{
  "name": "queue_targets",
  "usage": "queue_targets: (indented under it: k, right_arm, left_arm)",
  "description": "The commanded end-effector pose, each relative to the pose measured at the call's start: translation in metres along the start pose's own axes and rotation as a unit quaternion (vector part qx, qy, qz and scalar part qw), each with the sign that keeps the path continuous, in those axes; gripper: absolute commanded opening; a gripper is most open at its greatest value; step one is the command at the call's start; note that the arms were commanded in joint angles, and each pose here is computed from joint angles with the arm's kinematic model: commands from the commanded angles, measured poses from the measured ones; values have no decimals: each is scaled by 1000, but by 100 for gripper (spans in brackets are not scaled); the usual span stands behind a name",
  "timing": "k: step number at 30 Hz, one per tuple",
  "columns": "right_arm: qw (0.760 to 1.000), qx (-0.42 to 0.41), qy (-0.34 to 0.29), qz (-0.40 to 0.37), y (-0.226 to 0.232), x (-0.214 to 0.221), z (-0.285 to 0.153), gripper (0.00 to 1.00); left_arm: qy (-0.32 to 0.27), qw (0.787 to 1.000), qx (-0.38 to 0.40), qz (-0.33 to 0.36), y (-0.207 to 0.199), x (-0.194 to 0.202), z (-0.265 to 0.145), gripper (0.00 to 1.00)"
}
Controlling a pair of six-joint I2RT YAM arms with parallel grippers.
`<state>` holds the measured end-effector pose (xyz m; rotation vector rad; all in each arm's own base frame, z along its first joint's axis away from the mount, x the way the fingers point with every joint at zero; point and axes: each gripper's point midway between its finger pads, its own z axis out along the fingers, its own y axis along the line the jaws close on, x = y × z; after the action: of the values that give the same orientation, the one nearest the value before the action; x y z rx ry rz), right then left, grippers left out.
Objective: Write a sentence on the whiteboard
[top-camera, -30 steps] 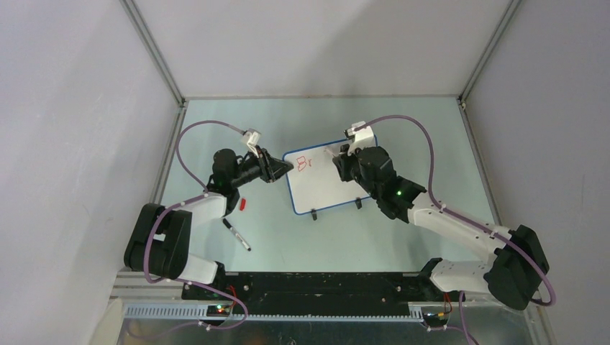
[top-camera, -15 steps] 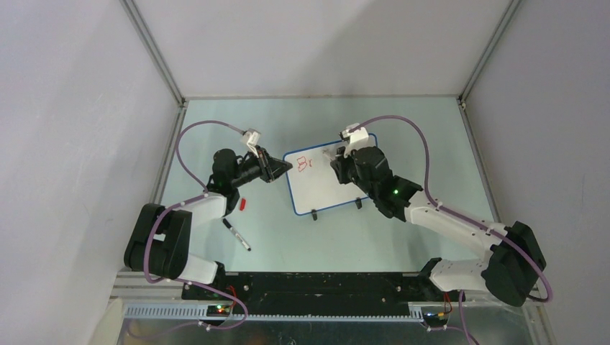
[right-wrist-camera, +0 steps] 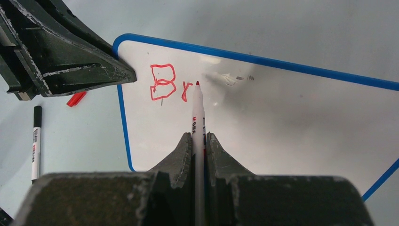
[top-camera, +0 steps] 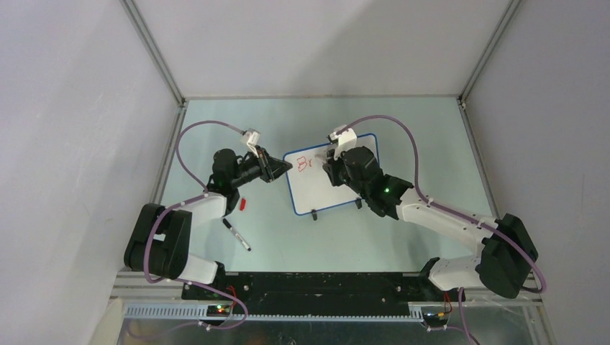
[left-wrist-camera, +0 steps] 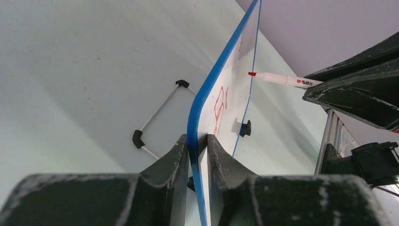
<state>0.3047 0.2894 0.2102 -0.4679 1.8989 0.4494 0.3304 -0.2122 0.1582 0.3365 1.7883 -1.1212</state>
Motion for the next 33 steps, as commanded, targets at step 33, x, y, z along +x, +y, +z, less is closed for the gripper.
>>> queue_targets:
  k: [33]
  right_arm:
    - [1000, 26, -8, -13, -1, -23, 13, 0]
  left_arm:
    - [-20, 1000, -3, 24, -2, -18, 2, 23]
